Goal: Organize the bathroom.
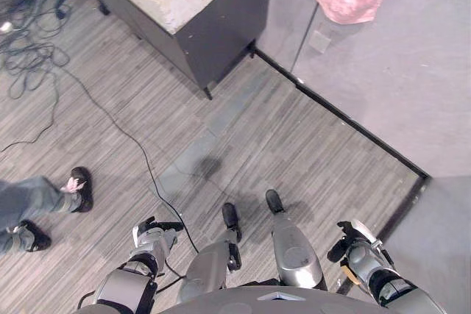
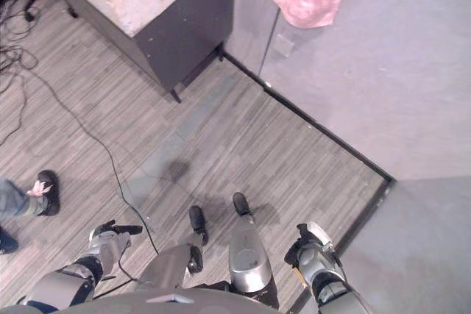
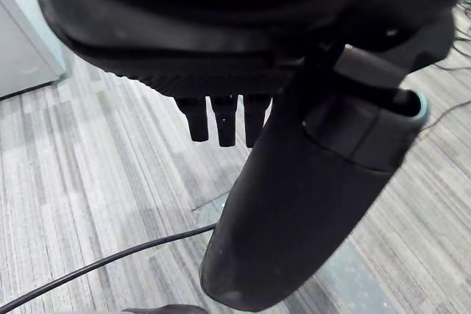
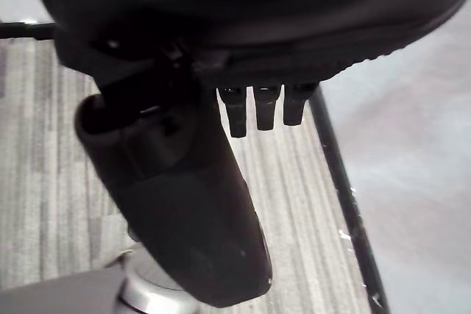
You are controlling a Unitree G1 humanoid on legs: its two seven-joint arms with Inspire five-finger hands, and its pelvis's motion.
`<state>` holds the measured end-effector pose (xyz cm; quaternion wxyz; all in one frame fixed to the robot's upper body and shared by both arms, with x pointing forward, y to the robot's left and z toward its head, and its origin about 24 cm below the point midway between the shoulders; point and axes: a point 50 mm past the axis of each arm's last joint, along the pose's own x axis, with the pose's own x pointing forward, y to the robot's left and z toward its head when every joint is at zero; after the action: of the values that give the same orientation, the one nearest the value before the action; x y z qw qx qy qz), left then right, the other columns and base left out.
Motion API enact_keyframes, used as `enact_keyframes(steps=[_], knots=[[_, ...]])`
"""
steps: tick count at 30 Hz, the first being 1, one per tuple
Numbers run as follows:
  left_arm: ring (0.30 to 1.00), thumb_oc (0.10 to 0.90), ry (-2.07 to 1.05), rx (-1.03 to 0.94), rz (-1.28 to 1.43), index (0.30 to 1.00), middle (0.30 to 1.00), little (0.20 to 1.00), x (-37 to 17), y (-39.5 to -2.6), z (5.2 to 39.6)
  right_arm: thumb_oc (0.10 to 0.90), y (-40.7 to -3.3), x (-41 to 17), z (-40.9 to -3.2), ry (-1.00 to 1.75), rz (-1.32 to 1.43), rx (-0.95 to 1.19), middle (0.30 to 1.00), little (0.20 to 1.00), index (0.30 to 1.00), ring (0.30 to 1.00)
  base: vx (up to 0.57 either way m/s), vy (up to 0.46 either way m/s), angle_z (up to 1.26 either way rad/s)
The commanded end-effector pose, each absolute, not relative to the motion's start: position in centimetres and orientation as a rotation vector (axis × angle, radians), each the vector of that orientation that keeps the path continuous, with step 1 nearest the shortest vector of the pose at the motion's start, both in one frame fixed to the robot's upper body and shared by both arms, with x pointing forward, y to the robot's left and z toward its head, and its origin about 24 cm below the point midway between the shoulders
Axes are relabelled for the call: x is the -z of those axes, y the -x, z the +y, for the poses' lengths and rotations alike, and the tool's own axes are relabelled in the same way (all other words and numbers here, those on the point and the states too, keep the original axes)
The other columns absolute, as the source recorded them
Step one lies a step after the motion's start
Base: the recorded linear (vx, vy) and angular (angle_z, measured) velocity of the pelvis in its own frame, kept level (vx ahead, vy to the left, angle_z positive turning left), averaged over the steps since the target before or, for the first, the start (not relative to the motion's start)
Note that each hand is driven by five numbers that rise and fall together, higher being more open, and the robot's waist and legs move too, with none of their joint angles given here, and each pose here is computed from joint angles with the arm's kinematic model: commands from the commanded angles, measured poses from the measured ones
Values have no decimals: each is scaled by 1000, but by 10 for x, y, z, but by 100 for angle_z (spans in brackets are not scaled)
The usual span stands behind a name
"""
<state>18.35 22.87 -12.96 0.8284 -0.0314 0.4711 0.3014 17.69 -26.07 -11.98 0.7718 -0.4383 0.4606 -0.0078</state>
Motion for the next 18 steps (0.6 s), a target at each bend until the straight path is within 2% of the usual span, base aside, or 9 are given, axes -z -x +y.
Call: enact_keyframes(steps=[1,7,12,18], knots=[[900,800,43,-592,946,900,900,900,124,-194,226,800,-171,112,-285,1032,1001,110,900,900,900,900,47,77,28],[900,800,74,-568,939,900,900,900,128,-193,212,800,-178,108,-286,989,953,176,900,900,900,900,2,188,21],[900,800,45,-506,884,900,900,900,119,-212,197,800,-204,91,-288,987,869,256,900,900,900,900,-51,457,-13],[900,800,-24,-529,920,900,900,900,122,-203,213,800,-209,86,-290,1057,830,209,900,900,900,900,88,369,16]])
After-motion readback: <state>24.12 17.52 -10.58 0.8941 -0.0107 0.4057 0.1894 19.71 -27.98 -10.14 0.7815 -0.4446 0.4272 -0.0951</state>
